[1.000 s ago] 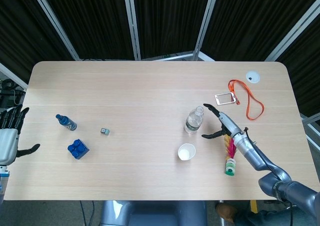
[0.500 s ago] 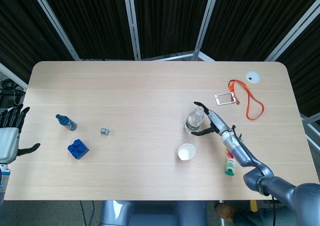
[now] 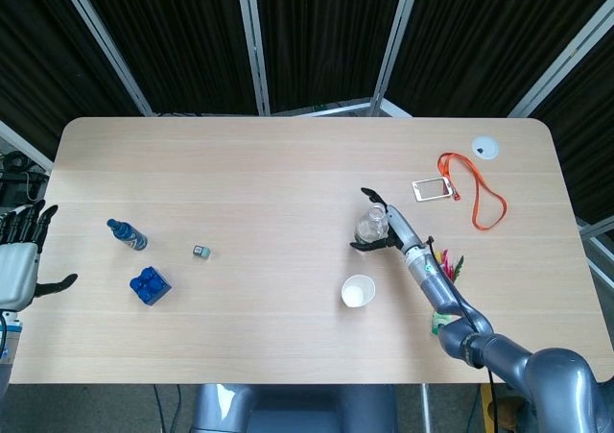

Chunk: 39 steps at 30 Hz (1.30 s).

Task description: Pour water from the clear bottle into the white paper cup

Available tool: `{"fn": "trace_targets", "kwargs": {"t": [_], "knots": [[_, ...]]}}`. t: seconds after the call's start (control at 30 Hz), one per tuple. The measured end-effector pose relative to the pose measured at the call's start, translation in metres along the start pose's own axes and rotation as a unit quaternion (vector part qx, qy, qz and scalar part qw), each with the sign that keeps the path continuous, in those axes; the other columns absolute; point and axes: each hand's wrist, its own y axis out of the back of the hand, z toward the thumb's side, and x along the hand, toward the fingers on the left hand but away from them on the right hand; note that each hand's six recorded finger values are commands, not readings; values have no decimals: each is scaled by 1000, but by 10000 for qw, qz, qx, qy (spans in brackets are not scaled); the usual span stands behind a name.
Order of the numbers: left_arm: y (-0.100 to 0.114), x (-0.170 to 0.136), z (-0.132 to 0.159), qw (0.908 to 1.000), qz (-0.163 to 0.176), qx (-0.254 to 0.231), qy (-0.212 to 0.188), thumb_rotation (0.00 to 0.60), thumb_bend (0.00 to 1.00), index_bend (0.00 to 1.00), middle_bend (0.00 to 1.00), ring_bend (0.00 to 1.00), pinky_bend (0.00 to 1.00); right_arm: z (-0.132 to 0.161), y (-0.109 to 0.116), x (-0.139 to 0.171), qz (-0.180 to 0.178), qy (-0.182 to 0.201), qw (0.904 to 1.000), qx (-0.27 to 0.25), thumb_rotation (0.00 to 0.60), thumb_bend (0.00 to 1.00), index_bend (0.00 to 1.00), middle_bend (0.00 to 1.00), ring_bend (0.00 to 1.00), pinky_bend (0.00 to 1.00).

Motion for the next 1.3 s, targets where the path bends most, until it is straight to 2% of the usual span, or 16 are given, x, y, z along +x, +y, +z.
{"fn": "trace_targets", "kwargs": {"t": [0.07,0.13,0.23,0.33,0.4,0.6,0.83,1.0,1.13,1.3], "knots": [[-1,1,-1,10000,-9,11,16,600,0,0,0,0,0,-1,-1,-2,-63,1,10000,-33,600,0,55,123,104,3],[-1,1,-1,10000,-2,43,24,600,0,0,0,0,0,-2,-2,-4,-117,9,9999,-69,600,0,148,226,197,41],[-3,3,-1,10000,-7,68,43,600,0,0,0,0,0,-1,-4,-5,-157,44,9998,-130,600,18,306,392,356,234],[-4,3,-1,9999,-32,82,51,600,0,0,0,0,0,0,-5,-5,-172,114,9996,-185,600,188,436,518,481,428],[-6,4,-1,9999,-55,77,53,600,0,0,0,0,0,1,-4,-4,-202,171,9994,-228,600,269,472,554,515,474],[-7,4,1,9999,-94,54,30,600,0,0,0,0,0,4,5,0,-357,348,9984,-263,600,379,497,575,534,499],[-3,2,6,9999,-87,-51,-93,600,0,0,0,0,0,19,32,15,-585,666,9961,-36,600,411,492,575,534,499],[4,-2,12,9995,-31,-169,-249,600,0,0,0,0,0,29,59,41,-844,981,9895,646,600,411,489,577,534,499],[9,-4,16,9991,10,-264,-340,600,0,0,0,0,0,30,72,62,-946,1059,9810,1324,600,411,490,581,536,498],[15,-9,20,9985,36,-325,-436,600,0,0,0,0,0,27,81,88,-993,1106,9633,2236,600,411,490,582,537,499]]}}
